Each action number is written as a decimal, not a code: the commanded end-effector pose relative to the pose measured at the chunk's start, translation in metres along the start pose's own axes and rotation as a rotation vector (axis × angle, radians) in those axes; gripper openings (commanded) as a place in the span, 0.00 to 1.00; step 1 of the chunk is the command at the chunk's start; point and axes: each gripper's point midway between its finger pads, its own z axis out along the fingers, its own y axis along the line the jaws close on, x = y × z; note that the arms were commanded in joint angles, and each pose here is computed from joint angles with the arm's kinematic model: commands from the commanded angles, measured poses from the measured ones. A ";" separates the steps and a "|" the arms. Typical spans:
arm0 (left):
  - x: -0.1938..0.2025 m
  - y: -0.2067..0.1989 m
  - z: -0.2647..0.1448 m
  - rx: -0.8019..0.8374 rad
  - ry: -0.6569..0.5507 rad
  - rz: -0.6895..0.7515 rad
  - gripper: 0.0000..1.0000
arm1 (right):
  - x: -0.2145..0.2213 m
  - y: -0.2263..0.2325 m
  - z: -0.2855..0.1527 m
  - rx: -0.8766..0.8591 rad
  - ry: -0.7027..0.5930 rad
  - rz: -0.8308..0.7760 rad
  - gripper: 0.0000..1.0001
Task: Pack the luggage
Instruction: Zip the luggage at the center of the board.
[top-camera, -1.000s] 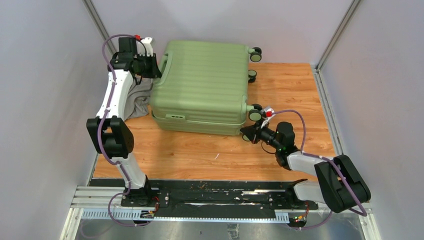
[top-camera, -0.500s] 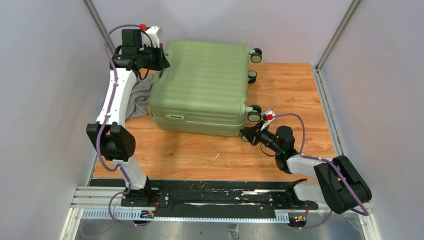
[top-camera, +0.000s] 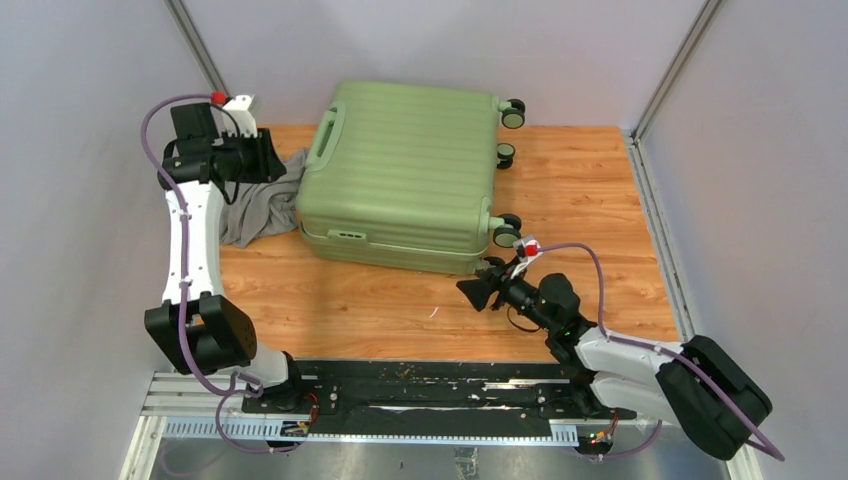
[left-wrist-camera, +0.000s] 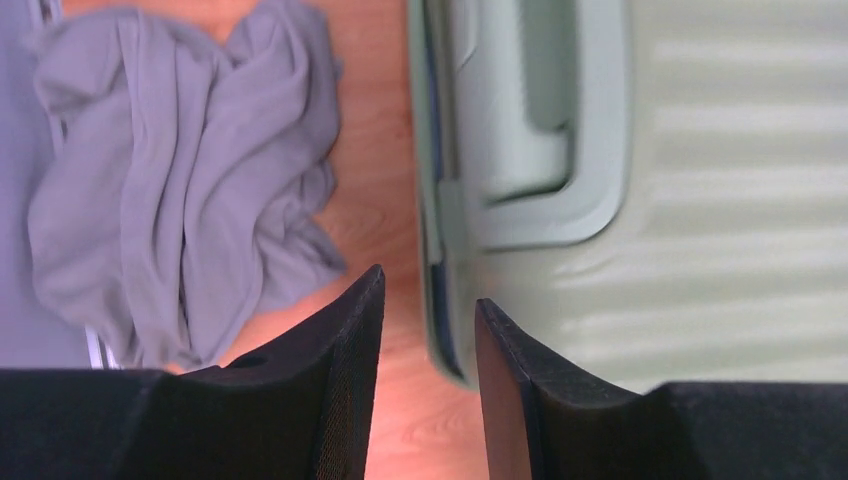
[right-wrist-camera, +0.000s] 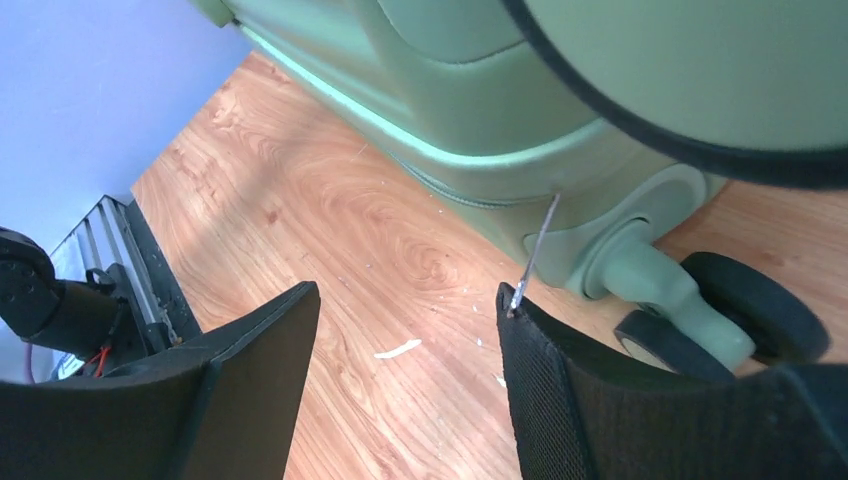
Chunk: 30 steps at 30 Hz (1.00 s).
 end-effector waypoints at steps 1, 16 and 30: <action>0.042 0.014 -0.006 0.007 0.070 -0.001 0.44 | -0.020 0.005 0.019 0.054 -0.057 0.036 0.69; 0.144 0.006 0.029 0.162 0.234 0.033 0.54 | -0.164 -0.031 0.026 0.196 -0.345 0.041 0.72; 0.124 -0.043 0.031 0.360 0.104 0.044 0.59 | -0.221 -0.036 0.025 0.168 -0.434 0.069 0.71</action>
